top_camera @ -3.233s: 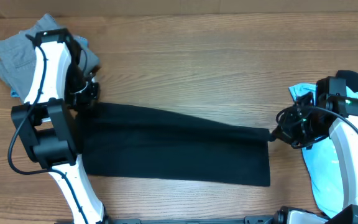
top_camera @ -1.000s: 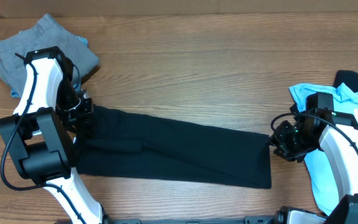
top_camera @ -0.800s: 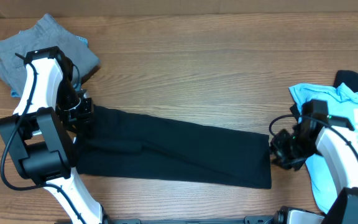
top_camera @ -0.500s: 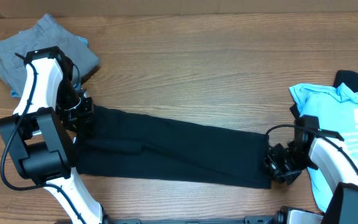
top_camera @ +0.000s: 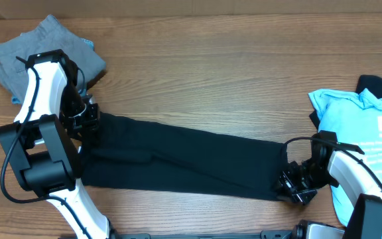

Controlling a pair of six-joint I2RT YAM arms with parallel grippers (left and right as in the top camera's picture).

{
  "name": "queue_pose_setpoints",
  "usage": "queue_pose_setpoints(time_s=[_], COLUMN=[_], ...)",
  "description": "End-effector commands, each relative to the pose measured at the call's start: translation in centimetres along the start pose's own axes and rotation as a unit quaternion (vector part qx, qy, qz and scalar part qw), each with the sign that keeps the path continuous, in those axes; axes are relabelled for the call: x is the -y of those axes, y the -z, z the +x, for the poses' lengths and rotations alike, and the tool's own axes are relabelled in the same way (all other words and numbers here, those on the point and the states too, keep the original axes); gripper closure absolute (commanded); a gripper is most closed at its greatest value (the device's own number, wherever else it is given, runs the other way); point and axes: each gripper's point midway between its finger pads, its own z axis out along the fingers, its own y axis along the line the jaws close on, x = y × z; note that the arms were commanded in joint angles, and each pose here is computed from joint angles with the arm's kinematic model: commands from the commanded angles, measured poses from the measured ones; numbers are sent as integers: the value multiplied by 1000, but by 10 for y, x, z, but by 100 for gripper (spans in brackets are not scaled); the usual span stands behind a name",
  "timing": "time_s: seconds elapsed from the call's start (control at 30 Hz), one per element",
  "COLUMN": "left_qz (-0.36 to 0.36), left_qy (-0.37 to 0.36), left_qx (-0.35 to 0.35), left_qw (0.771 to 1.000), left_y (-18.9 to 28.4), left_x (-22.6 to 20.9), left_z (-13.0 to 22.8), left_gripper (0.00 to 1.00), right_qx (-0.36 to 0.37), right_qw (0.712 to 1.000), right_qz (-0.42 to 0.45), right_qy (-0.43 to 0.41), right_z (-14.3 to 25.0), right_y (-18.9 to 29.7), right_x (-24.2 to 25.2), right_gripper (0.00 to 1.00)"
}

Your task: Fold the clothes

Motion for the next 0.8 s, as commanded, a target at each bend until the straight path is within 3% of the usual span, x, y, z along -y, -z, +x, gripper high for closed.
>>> queue_pose_setpoints(time_s=[0.0, 0.2, 0.5, 0.63, 0.77], left_qz=[10, 10, 10, 10, 10], left_qy=[-2, -2, -2, -2, -2], left_qx=[16, 17, 17, 16, 16], left_qw=[1000, 1000, 1000, 1000, 1000], left_y=[8, 8, 8, 8, 8], left_x=[3, 3, 3, 3, 3], left_z=[-3, -3, -3, -3, -3], left_gripper=[64, 64, 64, 64, 64], right_qx=[-17, -17, -11, -7, -3], right_qw=[1000, 1000, 1000, 1000, 999], right_qz=[-14, -14, -17, -20, -24], right_qy=[14, 14, 17, 19, 31], right_z=[6, 6, 3, 1, -1], right_y=[-2, -2, -7, -8, -2], right_x=[-4, -4, -2, -3, -8], right_gripper=[71, 77, 75, 96, 96])
